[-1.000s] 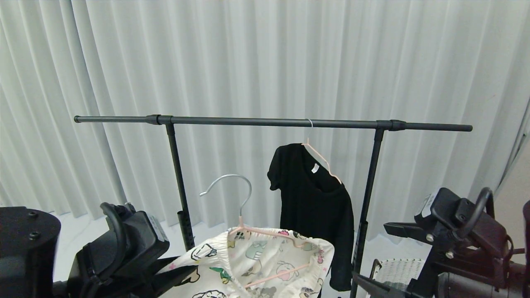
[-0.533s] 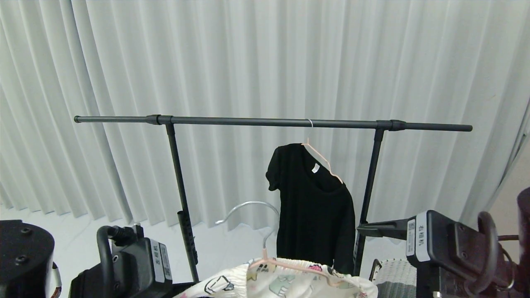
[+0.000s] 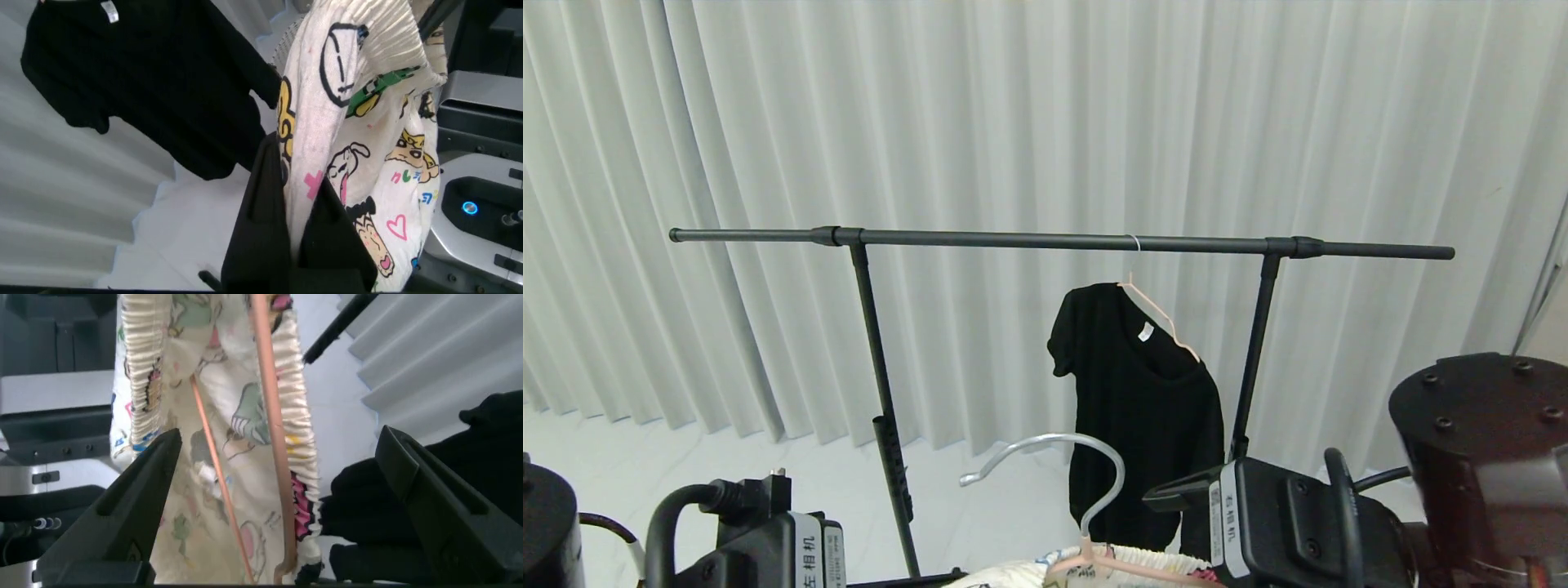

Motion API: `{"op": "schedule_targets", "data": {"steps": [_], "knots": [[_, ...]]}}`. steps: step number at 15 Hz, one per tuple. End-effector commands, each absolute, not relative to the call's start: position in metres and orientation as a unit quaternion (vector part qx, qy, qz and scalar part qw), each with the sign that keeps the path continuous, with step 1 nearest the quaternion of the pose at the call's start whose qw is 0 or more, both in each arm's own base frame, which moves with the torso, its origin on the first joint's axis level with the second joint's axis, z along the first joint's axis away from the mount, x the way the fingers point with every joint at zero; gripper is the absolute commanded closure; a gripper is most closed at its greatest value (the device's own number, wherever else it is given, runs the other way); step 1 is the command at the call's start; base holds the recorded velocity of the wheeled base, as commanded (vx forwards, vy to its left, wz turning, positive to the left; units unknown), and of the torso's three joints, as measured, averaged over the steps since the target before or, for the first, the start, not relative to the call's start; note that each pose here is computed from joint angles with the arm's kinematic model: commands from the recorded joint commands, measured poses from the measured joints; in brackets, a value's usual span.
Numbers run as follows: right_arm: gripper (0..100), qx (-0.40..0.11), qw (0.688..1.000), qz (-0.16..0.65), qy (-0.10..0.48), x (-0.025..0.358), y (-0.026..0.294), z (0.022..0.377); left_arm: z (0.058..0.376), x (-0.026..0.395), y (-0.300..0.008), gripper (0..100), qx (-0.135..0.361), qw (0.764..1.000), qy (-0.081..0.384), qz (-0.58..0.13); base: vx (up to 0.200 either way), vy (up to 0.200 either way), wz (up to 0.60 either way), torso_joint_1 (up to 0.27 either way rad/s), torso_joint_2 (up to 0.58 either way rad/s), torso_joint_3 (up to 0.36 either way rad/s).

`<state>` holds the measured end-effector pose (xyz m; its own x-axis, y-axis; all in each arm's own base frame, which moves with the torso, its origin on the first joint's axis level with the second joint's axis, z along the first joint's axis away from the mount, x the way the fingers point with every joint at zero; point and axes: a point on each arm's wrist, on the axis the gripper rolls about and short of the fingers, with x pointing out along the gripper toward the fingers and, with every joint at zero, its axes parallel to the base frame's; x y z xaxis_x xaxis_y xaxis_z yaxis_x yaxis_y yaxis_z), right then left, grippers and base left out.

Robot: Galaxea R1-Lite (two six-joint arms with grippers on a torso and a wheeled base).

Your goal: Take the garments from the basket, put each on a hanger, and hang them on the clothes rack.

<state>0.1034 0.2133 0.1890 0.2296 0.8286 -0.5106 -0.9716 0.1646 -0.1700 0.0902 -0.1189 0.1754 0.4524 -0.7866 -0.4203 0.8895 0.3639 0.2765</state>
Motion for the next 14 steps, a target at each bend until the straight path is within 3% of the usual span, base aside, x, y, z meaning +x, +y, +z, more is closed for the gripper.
{"op": "schedule_targets", "data": {"steps": [1,3,4,14], "knots": [[0,-0.242,0.743,0.602,0.164,0.104,0.2159,0.1841,0.1758,0.0894,-0.1183,100,0.242,0.817,0.103,-0.513,0.0,0.0,0.0,0.0,0.0,0.0],[0,-0.243,0.742,0.602,0.166,0.1037,0.2153,0.184,0.1769,0.0895,-0.1183,100,0.243,0.818,0.098,-0.513,0.0,0.0,0.0,0.0,0.0,0.0],[100,-0.243,0.742,0.602,0.167,0.1037,0.2151,0.1836,0.177,0.0895,-0.1184,100,0.243,0.818,0.098,-0.513,0.0,0.0,0.0,0.0,0.0,0.0],[100,-0.241,0.75,0.595,0.159,0.1042,0.2123,0.1871,0.1799,0.0905,-0.1193,100,0.239,0.824,0.082,-0.507,0.0,0.0,0.0,0.0,0.0,0.0]]}}
